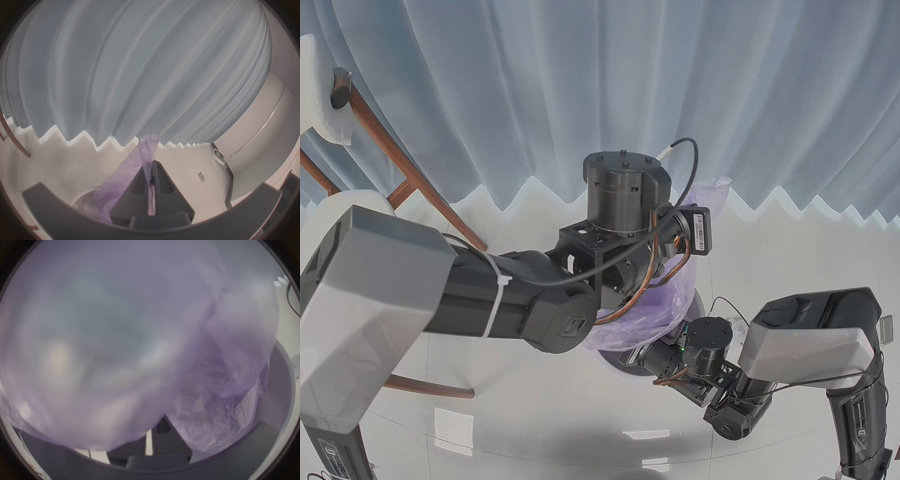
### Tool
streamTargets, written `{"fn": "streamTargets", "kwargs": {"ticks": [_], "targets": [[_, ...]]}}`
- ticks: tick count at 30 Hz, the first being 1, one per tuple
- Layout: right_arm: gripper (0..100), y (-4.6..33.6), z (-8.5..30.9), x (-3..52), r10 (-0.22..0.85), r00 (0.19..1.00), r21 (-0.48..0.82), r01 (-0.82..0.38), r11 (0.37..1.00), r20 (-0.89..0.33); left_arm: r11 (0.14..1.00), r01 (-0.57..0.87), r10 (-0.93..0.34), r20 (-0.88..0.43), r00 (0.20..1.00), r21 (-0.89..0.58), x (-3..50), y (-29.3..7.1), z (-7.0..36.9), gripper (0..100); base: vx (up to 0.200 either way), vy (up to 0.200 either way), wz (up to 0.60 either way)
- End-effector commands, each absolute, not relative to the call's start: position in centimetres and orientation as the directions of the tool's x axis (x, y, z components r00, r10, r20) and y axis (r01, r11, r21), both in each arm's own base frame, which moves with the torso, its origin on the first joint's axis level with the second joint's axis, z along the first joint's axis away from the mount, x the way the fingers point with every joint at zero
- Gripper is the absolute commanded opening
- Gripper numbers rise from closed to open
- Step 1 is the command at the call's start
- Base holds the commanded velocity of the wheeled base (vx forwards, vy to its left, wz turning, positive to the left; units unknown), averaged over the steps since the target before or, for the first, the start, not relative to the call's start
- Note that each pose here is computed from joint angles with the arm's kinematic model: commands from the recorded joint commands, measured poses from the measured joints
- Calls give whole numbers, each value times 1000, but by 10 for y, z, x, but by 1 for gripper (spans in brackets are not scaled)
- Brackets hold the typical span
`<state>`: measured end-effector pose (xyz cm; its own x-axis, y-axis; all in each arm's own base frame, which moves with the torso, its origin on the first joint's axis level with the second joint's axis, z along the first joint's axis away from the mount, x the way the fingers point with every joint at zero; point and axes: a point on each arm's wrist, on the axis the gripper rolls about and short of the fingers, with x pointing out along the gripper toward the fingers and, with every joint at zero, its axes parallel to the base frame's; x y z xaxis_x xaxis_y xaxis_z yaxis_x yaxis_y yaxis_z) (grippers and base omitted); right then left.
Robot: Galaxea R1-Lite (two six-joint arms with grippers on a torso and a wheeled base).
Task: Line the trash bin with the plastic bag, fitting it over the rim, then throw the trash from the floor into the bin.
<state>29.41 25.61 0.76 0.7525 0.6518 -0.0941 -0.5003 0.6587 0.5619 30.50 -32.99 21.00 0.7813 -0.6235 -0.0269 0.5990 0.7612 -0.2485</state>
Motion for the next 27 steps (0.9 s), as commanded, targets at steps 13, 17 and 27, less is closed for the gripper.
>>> {"fn": "streamTargets", "kwargs": {"ticks": [13,17,27], "targets": [[0,253,10,223,724,651,548,-529,648,-228,792,589,-610,-188,770,-158,291,-322,165,0,0,0,0],[0,222,26,188,725,622,533,-522,666,-296,782,604,-623,-173,763,-151,283,-320,172,0,0,0,0],[0,135,84,143,612,752,525,-429,735,-242,756,648,-653,-186,734,-96,253,-313,176,0,0,0,0]]}}
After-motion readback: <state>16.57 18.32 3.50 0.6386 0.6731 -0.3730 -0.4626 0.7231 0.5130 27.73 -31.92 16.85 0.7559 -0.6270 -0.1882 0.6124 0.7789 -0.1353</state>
